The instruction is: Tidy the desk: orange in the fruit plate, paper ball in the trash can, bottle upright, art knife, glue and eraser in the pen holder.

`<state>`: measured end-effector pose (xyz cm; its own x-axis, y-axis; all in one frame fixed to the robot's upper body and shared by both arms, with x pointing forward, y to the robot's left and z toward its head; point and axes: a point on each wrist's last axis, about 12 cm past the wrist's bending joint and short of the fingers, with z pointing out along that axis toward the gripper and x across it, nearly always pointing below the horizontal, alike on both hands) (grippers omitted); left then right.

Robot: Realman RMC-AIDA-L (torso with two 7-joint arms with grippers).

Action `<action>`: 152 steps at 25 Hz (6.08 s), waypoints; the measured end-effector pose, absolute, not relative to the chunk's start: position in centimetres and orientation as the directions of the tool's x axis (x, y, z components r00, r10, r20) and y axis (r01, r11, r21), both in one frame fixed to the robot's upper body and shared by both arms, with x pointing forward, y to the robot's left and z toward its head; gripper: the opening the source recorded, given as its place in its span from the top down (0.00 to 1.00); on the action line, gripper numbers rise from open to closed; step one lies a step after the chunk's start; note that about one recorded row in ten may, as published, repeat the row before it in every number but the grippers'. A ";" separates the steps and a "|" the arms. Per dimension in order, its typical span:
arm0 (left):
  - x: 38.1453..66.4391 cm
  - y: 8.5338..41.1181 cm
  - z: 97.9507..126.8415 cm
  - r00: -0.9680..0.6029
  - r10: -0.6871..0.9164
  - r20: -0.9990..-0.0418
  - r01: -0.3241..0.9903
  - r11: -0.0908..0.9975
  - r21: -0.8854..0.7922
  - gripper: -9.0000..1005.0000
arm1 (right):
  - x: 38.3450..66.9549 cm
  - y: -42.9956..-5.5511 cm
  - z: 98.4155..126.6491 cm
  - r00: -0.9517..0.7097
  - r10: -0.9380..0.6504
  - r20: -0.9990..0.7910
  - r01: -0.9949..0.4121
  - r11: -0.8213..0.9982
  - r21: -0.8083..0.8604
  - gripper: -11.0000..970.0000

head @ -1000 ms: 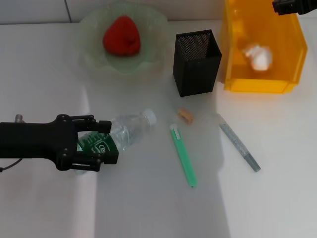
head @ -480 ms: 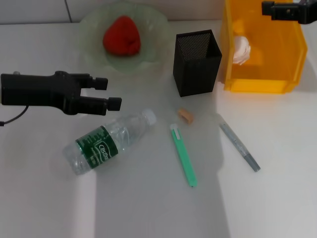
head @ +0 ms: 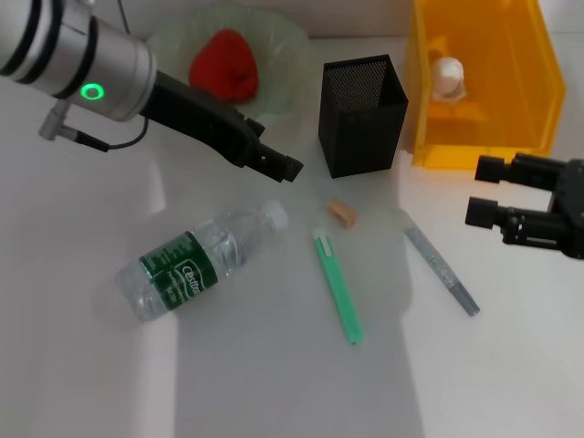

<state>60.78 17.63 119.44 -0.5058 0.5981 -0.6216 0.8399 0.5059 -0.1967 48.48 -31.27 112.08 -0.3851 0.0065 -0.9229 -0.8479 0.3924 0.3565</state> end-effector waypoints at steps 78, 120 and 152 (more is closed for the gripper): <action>57.1 18.8 115.3 -0.400 0.436 -0.807 0.833 0.539 -0.122 0.56 | 46.3 -30.3 105.0 -0.470 0.035 -0.882 -0.797 0.413 0.441 0.22; 53.0 25.3 105.9 0.159 -0.085 -0.984 0.655 0.755 0.041 0.55 | 47.5 -27.5 104.3 -0.488 0.070 -0.870 -0.792 0.384 0.475 0.22; 52.0 26.0 106.1 0.194 -0.157 -0.968 0.637 0.771 0.002 0.26 | 47.9 -27.2 104.5 -0.473 0.076 -0.878 -0.801 0.378 0.465 0.22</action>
